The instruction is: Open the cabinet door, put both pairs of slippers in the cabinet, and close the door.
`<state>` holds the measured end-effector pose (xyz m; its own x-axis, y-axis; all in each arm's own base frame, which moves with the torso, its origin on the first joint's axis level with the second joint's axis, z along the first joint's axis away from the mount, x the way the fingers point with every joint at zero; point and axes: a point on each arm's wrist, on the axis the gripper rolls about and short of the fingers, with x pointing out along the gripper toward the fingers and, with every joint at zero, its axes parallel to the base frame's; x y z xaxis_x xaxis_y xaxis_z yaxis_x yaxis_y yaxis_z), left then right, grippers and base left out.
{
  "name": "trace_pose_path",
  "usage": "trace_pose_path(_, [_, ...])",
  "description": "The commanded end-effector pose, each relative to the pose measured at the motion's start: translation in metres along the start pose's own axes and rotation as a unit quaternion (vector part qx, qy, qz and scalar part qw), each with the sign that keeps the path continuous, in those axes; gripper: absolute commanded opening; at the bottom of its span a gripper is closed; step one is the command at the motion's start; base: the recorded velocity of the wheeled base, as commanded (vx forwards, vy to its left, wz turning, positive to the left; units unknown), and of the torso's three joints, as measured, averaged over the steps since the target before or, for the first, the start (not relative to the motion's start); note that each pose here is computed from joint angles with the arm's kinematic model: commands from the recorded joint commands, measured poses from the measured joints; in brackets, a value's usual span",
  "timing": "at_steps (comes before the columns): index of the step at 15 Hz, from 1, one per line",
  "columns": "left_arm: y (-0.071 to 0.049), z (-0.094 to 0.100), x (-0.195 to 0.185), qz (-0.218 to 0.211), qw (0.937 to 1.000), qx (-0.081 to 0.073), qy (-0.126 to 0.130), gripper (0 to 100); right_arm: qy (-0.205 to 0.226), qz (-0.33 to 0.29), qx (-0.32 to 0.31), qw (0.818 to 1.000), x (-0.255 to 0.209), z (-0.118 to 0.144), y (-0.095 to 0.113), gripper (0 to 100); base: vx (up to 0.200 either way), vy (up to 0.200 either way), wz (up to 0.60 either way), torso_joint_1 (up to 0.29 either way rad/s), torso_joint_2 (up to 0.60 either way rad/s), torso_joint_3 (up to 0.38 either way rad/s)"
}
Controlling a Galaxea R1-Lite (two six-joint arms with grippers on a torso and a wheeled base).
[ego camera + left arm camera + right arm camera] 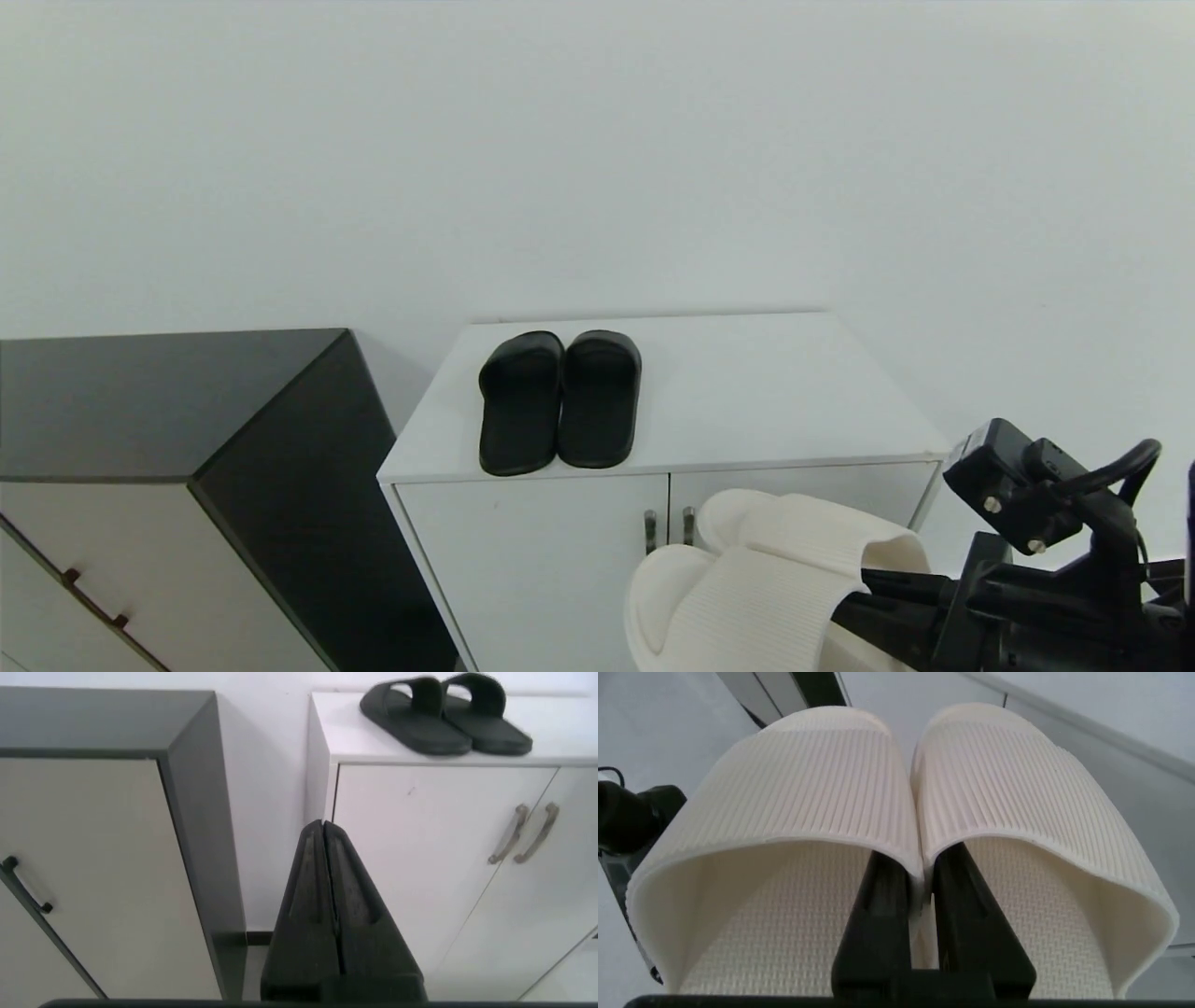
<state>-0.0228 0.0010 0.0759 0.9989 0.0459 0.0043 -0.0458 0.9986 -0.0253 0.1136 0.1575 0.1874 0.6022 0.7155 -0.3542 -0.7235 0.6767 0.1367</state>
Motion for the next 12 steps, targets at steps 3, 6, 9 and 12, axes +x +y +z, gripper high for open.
trace_pose_path(3, [0.0000, 0.0001, 0.0001, 0.001, 1.0000, 0.000, 0.001, 0, -0.003, 0.006, -0.001, 1.000, -0.0053, -0.0020, -0.0002, 0, 0.000, 0.000, 0.00, -0.216, 0.53, 0.290])
trace_pose_path(6, [0.0000, 0.0001, 0.0001, 0.002, 1.0000, 0.000, 0.001, 0, -0.002, 0.008, -0.014, 1.000, -0.0057, -0.0027, -0.0003, 0, 0.000, 0.000, 0.00, -0.220, 0.54, 0.312])
trace_pose_path(9, [0.0000, 0.0001, 0.0001, 0.002, 1.0000, 0.000, 0.001, 0, 0.003, 0.008, -0.015, 1.000, -0.0053, -0.0048, -0.0006, 0, 0.000, 0.000, 0.00, -0.209, 0.53, 0.318])
trace_pose_path(12, [0.0000, 0.0001, 0.0001, 0.001, 1.0000, 0.000, 0.001, 0, 0.006, 0.012, -0.016, 1.000, -0.0057, -0.0065, -0.0005, 0, 0.000, 0.000, 0.00, -0.188, 0.50, 0.315])
